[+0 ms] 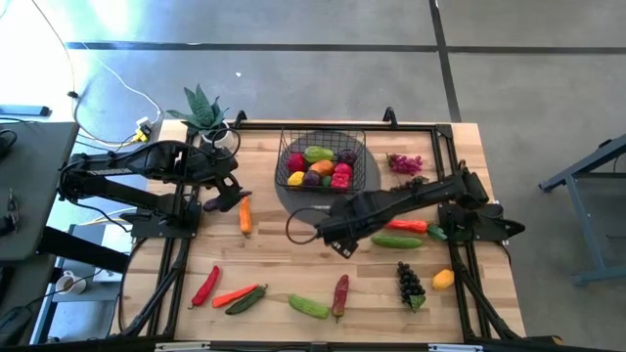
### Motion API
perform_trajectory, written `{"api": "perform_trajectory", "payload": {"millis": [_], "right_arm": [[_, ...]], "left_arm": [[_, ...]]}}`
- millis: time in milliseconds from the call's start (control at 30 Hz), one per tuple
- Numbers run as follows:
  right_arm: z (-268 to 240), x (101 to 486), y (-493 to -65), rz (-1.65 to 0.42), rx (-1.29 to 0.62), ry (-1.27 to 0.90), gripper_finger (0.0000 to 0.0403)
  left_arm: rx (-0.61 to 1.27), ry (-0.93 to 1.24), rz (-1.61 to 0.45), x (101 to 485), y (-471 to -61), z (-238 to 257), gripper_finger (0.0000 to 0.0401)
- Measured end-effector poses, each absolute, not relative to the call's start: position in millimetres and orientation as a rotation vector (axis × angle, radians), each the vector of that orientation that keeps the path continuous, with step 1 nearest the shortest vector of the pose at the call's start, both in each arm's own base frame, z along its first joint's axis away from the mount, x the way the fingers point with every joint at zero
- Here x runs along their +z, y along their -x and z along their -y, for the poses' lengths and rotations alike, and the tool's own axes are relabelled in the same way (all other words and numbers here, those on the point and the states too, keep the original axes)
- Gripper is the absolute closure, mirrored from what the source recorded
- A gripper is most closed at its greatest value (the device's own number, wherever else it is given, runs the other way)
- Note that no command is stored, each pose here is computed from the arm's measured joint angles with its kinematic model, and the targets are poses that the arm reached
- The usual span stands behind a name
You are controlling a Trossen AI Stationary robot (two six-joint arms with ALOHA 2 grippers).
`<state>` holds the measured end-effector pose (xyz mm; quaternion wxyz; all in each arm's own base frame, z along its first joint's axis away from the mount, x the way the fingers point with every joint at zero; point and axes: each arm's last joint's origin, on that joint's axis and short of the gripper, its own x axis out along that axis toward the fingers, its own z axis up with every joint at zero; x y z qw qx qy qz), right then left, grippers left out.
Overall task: Build produce basket
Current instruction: Put the lemon into the wire basket
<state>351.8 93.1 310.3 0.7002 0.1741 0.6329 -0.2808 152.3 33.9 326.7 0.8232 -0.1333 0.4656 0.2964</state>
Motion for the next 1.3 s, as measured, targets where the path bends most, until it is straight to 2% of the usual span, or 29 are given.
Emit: {"api": "perform_trajectory", "payload": {"millis": [133,333,600,1033,1300], "right_arm": [[-98,299,-348,-1.455,-0.614,-0.342,0.0057],[-99,274,-316,-1.639,-0.605,-0.355,0.0057],[-112,271,-267,-1.746,-0.513,-0.334,0.0057],[-136,230,-202,-2.068,-0.222,-0.144,0.0057],[-157,213,-180,-2.091,-0.003,0.046,0.0057]], "left_arm": [[0.631,0.285,-0.990,327,-152,-34,0.0078],[0.632,0.286,-0.988,327,-152,-34,0.0078],[0.632,0.286,-0.989,327,-152,-34,0.0078],[0.648,0.290,-0.983,327,-152,-34,0.0078],[0.664,0.315,-0.973,327,-152,-34,0.0078]]}}
